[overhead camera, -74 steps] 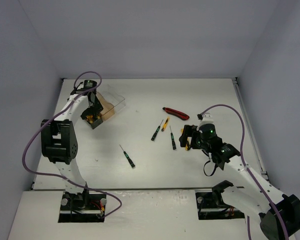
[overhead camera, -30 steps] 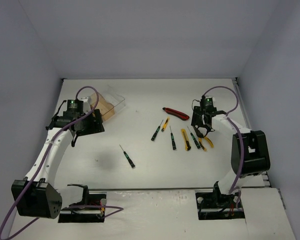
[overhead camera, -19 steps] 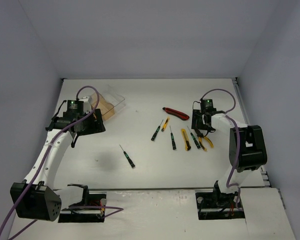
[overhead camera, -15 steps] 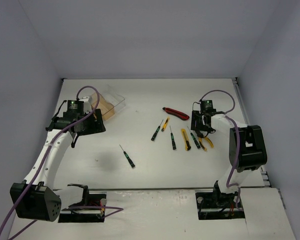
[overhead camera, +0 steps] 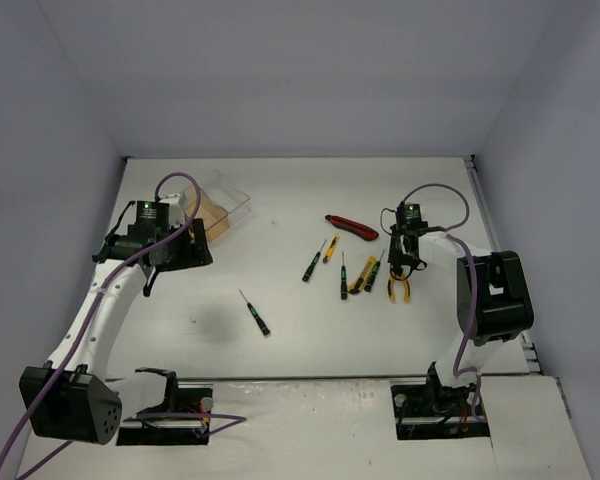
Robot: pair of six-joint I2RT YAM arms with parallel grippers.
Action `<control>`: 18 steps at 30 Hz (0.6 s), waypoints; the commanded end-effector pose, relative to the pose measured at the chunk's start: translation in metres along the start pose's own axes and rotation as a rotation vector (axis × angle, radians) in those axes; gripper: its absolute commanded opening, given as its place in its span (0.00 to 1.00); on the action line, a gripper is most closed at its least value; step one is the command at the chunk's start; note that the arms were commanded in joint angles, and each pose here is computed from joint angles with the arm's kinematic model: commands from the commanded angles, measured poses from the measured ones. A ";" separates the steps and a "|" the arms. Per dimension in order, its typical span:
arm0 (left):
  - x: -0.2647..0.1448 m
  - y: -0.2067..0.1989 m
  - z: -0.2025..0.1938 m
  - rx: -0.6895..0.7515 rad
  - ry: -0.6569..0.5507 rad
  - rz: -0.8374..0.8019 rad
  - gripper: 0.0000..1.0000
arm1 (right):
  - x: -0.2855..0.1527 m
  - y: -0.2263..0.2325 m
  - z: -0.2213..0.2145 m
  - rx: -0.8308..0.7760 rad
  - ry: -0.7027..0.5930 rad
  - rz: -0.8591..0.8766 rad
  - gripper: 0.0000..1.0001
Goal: Sort the tools into containers
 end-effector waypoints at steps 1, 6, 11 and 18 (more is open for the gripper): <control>-0.004 -0.012 0.011 0.041 -0.051 -0.048 0.68 | 0.001 -0.010 -0.009 0.031 0.042 -0.081 0.00; -0.002 -0.032 0.002 0.091 -0.029 -0.102 0.67 | -0.013 -0.004 0.023 0.020 -0.050 -0.084 0.00; -0.006 -0.076 -0.012 0.105 -0.020 -0.232 0.68 | -0.036 0.020 0.045 0.007 -0.137 -0.026 0.00; 0.001 -0.125 -0.023 0.022 -0.070 -0.420 0.68 | -0.068 0.062 0.060 0.013 -0.227 0.095 0.00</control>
Point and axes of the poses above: each gripper's point midway between its finger pads, its own x axis out along the fingers, its own y axis along the line the jaws close on, z = x × y, the point moved 1 cm from there along -x, back along the fingers, and after that the axes turned 8 degrees about -x, right-handed, at the moved point
